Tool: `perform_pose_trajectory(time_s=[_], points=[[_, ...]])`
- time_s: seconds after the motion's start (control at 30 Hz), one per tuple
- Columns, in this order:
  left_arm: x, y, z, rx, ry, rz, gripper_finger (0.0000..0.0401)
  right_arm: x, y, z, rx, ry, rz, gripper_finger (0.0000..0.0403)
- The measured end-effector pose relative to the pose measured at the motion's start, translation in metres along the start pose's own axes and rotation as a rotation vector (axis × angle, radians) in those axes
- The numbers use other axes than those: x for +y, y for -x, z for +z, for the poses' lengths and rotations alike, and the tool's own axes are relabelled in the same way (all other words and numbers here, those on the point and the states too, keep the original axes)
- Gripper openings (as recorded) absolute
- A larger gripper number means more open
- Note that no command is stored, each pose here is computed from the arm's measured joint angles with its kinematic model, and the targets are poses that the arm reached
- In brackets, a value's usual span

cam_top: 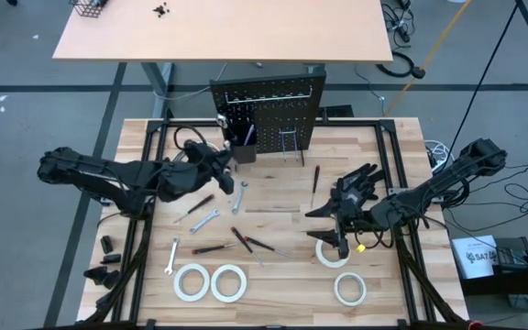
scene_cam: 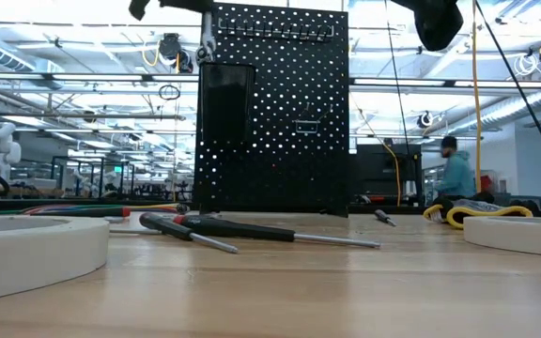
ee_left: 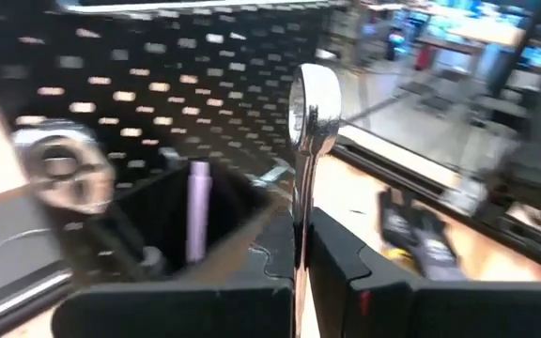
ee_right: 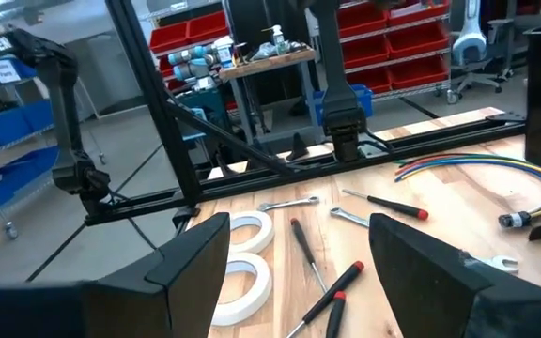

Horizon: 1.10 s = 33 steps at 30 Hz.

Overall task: Hang tools onto peg board
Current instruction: Put the wrench into the peg board

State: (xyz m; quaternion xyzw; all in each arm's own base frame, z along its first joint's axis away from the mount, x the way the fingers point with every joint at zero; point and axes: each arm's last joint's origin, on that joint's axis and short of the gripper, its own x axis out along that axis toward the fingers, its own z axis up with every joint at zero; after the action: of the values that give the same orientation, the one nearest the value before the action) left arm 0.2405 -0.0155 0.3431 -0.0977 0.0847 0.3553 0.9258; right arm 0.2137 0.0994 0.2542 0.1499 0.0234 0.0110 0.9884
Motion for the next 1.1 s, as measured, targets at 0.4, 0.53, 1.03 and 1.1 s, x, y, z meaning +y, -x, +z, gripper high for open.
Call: perform_pose_trajectory(time_s=[0.4, 0.53, 1.03, 1.1], points=[[0.014, -0.017, 0.024, -0.17, -0.013, 0.108, 0.0007, -0.018, -0.007, 0.01, -0.086, -0.04, -0.133, 0.0249], [0.02, -0.032, 0.022, -0.143, -0.037, 0.1, 0.0007, -0.021, -0.008, 0.012, -0.098, -0.059, -0.144, 0.0249], [0.032, -0.054, 0.019, -0.105, -0.103, 0.114, 0.0019, -0.024, -0.016, 0.003, -0.075, -0.113, -0.165, 0.0249], [0.033, -0.054, 0.02, -0.106, -0.101, 0.119, 0.0032, -0.024, -0.017, 0.001, -0.069, -0.115, -0.167, 0.0249]])
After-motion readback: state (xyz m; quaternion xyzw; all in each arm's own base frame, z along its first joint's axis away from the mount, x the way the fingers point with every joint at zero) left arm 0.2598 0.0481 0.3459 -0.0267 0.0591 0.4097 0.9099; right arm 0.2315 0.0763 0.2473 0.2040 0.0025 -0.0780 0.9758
